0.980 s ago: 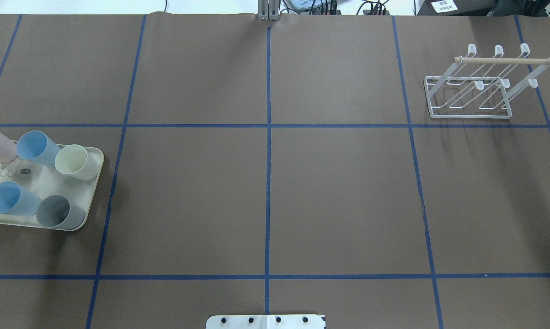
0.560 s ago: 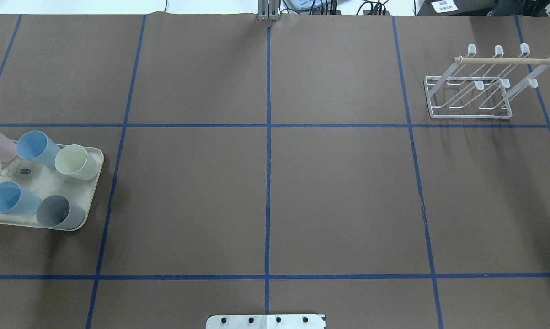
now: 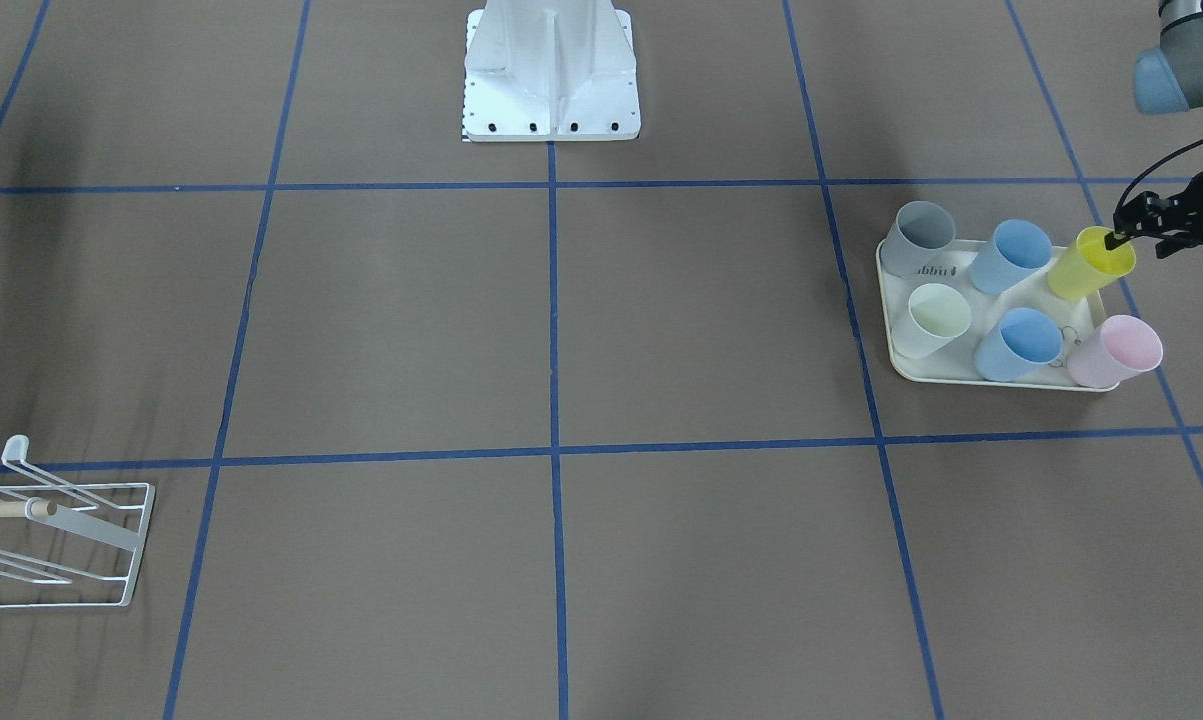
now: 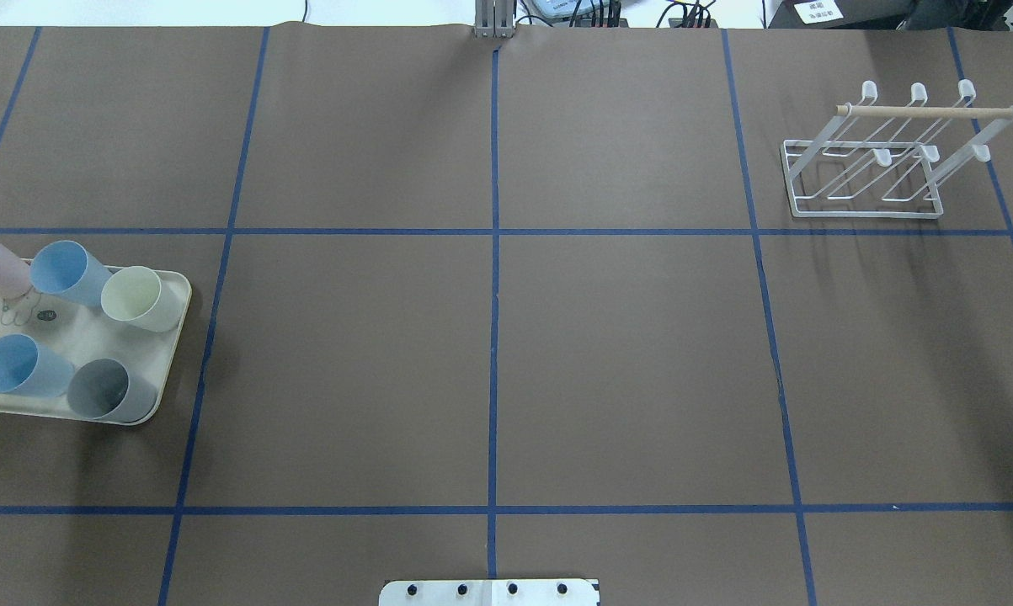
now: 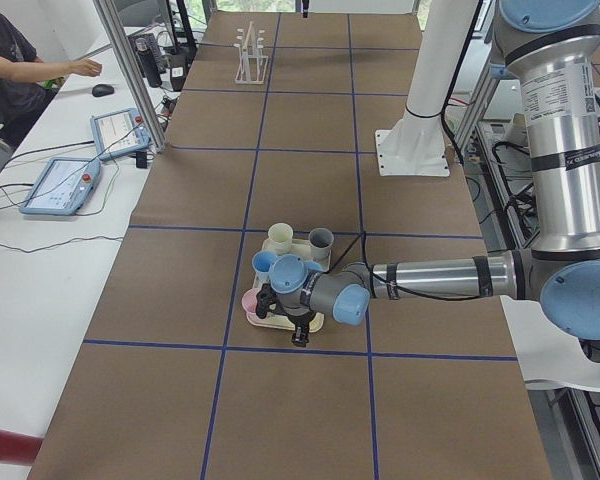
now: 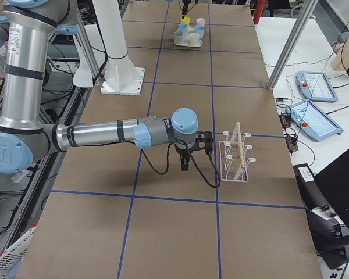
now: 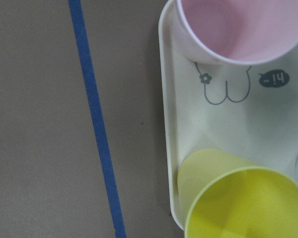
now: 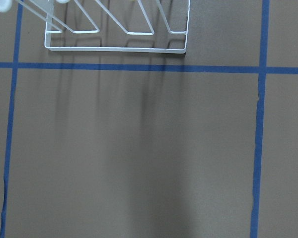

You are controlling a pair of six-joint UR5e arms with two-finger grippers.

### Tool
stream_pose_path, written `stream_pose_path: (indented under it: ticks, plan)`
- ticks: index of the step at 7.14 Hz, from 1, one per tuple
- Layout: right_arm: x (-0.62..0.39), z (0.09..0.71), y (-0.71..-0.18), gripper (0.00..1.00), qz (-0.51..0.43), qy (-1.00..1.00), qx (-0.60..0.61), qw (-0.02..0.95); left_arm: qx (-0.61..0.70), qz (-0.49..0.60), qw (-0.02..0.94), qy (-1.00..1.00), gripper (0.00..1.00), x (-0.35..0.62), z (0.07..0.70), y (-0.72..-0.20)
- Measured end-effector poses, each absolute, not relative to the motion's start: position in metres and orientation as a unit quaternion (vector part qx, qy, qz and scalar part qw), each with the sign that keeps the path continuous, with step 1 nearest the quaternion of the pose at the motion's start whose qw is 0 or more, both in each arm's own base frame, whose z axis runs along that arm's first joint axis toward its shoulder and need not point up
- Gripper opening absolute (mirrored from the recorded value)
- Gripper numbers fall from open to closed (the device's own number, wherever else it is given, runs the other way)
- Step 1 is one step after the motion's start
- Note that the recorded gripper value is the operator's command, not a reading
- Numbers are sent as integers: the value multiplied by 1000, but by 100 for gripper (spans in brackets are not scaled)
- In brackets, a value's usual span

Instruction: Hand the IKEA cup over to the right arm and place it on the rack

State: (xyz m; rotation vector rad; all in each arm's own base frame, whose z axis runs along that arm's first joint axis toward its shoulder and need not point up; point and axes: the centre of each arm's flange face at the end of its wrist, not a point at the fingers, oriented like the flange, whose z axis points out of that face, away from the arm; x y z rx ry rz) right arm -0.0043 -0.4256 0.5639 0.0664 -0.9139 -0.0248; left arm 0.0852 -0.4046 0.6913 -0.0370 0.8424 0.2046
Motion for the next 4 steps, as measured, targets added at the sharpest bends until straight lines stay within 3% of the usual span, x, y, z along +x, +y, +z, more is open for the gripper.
stream_pose_path:
  ticks: [4]
  plan:
    - [-4, 564, -425, 99, -12, -440, 32, 897, -10, 103, 904, 415, 0, 90, 681, -415]
